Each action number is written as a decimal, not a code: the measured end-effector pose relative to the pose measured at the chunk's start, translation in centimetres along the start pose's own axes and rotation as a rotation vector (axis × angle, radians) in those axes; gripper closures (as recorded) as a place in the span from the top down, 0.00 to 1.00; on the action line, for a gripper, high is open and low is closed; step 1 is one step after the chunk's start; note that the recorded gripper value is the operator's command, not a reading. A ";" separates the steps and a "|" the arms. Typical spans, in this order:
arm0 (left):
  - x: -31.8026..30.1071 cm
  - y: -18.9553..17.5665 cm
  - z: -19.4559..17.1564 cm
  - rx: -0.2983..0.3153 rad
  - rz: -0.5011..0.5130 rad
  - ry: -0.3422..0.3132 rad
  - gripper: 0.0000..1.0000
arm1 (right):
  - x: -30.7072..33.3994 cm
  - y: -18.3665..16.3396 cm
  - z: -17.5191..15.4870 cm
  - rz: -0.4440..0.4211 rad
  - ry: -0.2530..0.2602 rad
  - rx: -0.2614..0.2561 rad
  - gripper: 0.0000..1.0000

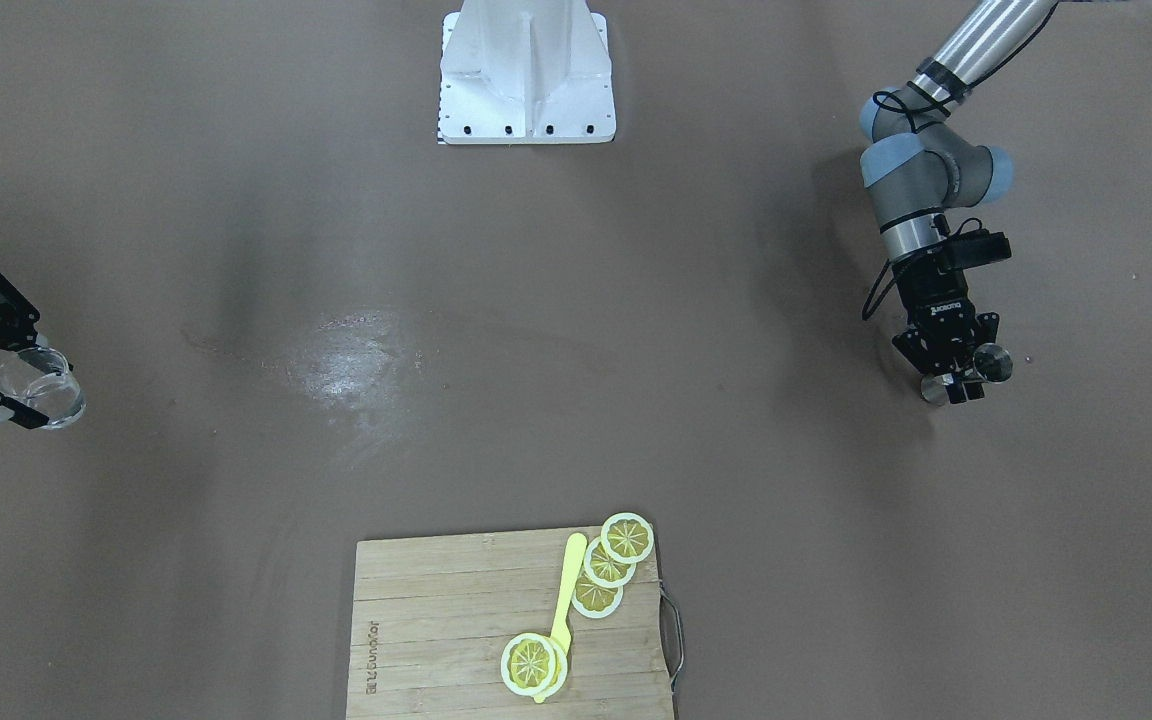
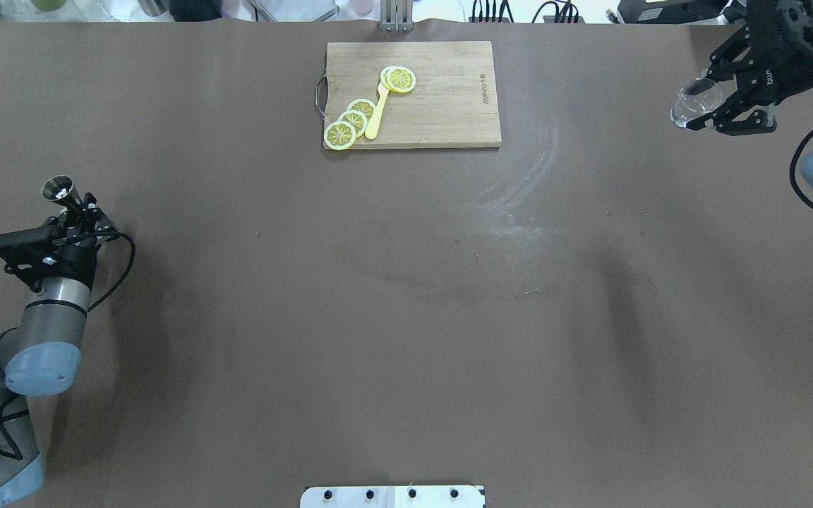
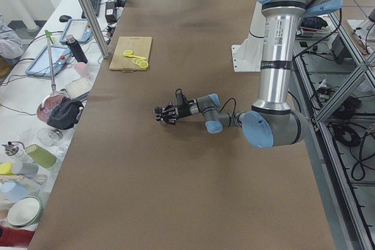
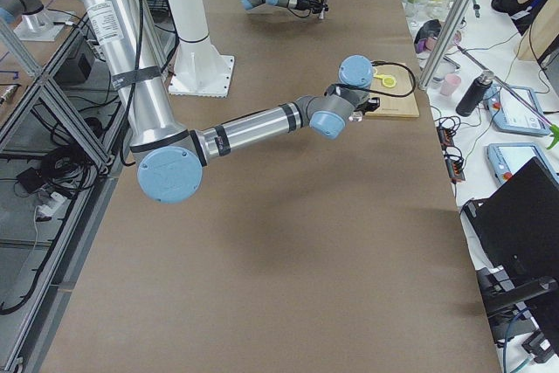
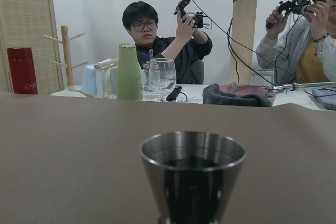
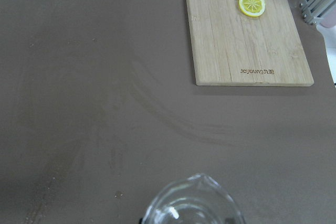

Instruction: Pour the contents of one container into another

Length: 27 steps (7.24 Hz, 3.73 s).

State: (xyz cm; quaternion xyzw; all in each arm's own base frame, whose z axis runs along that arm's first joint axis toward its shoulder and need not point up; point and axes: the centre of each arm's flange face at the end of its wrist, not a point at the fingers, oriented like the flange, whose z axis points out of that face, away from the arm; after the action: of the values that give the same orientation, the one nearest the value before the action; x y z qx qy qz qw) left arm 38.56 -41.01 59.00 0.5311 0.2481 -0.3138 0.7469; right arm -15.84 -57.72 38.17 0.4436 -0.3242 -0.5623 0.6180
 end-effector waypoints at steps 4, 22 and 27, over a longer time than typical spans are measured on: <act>10.6 -5.3 -2.1 0.030 0.095 0.160 0.00 | -0.8 -2.4 -3.1 0.003 -0.030 -0.051 0.00; 43.2 -16.7 -13.3 0.071 0.415 0.808 0.00 | -0.4 -14.5 -10.1 -0.019 -0.116 -0.215 0.00; 46.5 -15.0 -13.9 0.016 0.381 0.845 0.00 | -1.2 -19.9 -4.8 -0.032 -0.191 -0.218 0.00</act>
State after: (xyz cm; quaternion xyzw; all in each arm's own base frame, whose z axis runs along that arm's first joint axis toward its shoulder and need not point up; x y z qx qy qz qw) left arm 58.69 -40.94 12.32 0.6541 0.4264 0.0710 0.6207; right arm -19.82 -55.14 18.18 0.3234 -0.3112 -0.6437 0.6198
